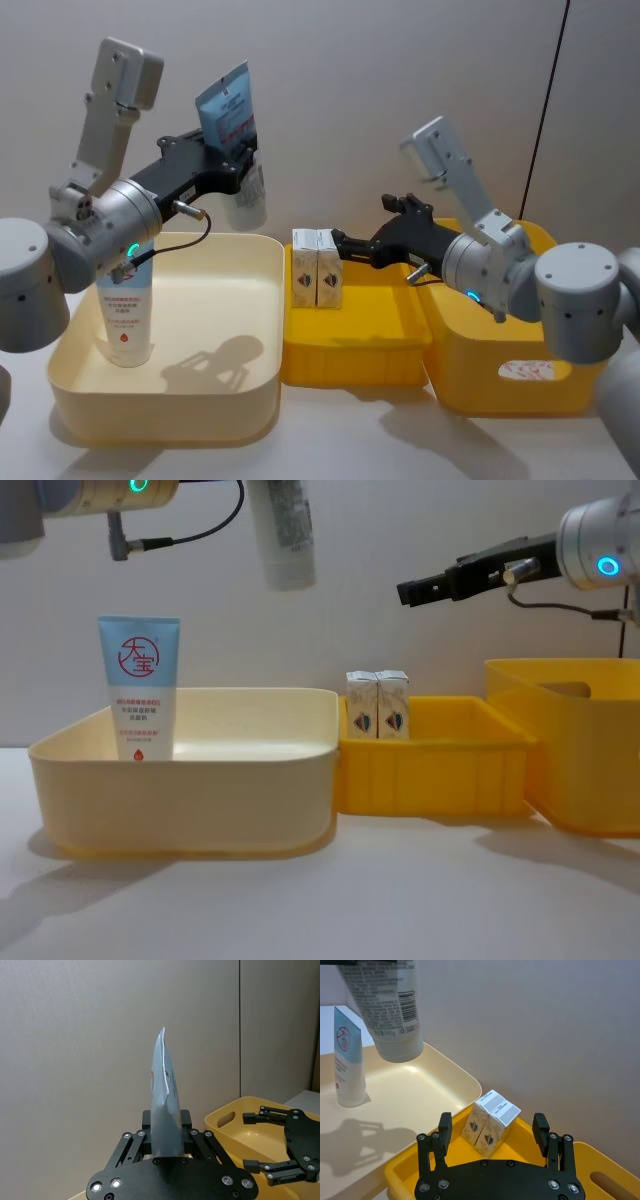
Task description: Bimanual collaborative sorting of washing and personal care products
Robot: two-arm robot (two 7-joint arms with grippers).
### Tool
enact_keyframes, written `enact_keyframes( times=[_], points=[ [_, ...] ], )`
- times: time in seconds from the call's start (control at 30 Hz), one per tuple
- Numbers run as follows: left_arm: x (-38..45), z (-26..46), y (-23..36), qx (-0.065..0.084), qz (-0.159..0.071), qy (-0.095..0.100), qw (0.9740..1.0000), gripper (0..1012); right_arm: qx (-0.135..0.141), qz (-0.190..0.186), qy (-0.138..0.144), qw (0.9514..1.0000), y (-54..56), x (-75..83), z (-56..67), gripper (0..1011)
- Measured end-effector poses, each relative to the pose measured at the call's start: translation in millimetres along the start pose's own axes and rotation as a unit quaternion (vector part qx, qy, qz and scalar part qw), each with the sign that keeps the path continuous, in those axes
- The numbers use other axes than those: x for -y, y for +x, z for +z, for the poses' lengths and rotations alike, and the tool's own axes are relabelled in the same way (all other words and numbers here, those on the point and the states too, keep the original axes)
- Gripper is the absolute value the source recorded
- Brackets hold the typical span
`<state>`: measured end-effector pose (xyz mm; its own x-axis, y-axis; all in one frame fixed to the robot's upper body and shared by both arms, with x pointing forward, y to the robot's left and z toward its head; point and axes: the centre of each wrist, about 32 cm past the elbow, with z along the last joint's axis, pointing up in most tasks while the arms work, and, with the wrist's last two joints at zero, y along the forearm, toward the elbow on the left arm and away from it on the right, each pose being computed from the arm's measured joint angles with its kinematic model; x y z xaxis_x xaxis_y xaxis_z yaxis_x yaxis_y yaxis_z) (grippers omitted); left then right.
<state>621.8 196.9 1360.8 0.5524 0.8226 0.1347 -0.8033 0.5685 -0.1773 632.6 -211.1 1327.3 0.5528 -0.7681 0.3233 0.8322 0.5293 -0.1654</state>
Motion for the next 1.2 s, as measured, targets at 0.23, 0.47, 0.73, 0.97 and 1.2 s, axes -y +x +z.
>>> enact_keyframes(
  times=[0.23, 0.47, 0.73, 0.97, 1.2],
  points=[
    [-0.5, -1.3, -1.8, -0.003, 0.002, 0.0, 1.0, 311, 0.007, 0.03, -0.002, 0.9995, 3.3, -8.7, 4.6, 1001],
    [-3.3, -1.9, -3.3, -0.002, 0.006, -0.001, 1.0, 311, 0.004, 0.072, -0.001, 0.9974, 7.6, -18.8, 10.7, 1001],
    [-5.5, -2.4, -4.7, -0.003, 0.007, 0.0, 1.0, 312, -0.006, 0.129, 0.003, 0.9916, 13.2, -28.3, 20.4, 1001],
    [-6.9, -3.2, -6.1, -0.004, 0.006, 0.001, 1.0, 311, -0.009, 0.181, 0.009, 0.9834, 17.7, -37.5, 33.6, 1001],
    [-8.2, -4.4, -7.8, -0.006, 0.004, 0.002, 1.0, 311, -0.004, 0.218, 0.012, 0.9759, 18.7, -45.4, 47.1, 1001]
  ],
)
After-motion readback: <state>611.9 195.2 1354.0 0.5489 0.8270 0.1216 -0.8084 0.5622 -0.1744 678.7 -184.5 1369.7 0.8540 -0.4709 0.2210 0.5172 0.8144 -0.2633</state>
